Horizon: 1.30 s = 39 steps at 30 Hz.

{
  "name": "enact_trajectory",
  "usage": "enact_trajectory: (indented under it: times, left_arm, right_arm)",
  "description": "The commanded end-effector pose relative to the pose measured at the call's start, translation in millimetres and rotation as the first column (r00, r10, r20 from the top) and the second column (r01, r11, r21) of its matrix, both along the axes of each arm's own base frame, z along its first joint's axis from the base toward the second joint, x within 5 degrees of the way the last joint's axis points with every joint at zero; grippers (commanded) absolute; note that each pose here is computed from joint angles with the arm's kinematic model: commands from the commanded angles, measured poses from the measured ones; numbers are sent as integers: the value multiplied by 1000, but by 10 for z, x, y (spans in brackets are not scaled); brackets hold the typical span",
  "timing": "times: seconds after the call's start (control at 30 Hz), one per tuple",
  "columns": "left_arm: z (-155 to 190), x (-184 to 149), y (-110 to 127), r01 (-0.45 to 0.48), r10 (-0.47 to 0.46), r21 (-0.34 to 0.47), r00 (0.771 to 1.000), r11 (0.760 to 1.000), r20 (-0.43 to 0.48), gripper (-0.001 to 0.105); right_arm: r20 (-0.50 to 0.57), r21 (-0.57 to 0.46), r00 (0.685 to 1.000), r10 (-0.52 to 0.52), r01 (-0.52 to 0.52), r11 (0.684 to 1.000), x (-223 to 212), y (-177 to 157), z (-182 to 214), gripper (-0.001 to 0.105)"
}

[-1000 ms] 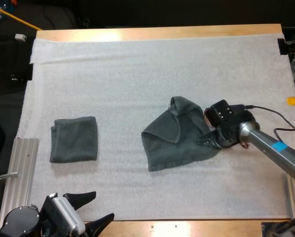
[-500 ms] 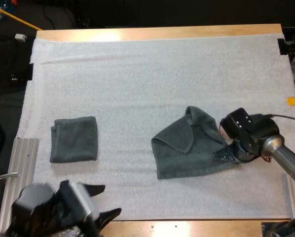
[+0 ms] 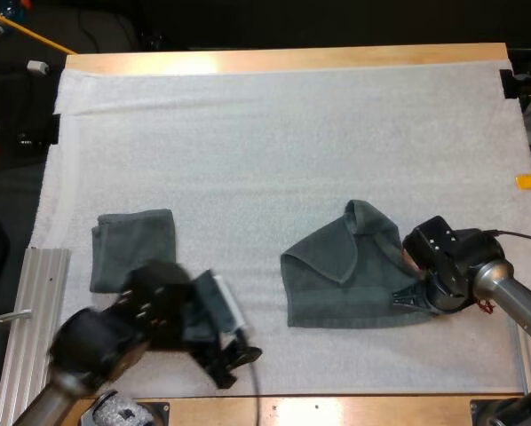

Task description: Pick towel from pile, fold and stack

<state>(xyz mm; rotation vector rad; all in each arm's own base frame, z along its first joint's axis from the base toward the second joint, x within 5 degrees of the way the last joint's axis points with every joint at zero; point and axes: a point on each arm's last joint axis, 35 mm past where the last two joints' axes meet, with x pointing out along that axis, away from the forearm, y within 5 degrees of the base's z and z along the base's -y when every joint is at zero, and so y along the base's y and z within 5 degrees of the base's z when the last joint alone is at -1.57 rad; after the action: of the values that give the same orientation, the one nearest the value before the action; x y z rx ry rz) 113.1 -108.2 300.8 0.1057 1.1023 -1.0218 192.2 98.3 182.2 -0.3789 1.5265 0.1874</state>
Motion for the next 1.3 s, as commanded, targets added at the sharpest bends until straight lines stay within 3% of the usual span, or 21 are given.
enact_trajectory:
  times: [0.0, 0.17, 0.37, 0.8, 0.97, 1.03, 1.27]
  left_arm:
    - [-34, 39, -75, 12, -13, 32, 1000, 999, 24, 66]
    - [-304, 147, -448, 42, -55, 196, 997, 980, 58, 66]
    - [-620, 213, -810, 53, -92, 319, 990, 946, 108, 66]
    - [-1175, 431, -1143, 65, -94, 372, 994, 926, 60, 66]
    - [-1417, 481, -1169, 45, -82, 468, 995, 883, 59, 61]
    - [-1469, 490, -1177, 45, -82, 481, 995, 875, 55, 61]
    - [-1487, 536, -1241, 38, -86, 447, 992, 894, 88, 61]
  right_arm:
    - [-2, 23, 1000, -17, 17, 1000, -17, 0, 10, 0]
    - [-3, 36, 1000, -27, 27, 999, -17, 5, 2, 0]
    - [-3, 36, 1000, -30, 30, 999, -17, 5, 2, 0]
    - [-2, 37, 1000, -30, 30, 999, -16, 6, 2, 0]
    - [-2, 37, 1000, -30, 30, 999, -16, 6, 2, 0]
    - [-2, 37, 1000, -30, 30, 999, -16, 6, 2, 0]
    - [-2, 37, 1000, -30, 30, 999, -16, 6, 2, 0]
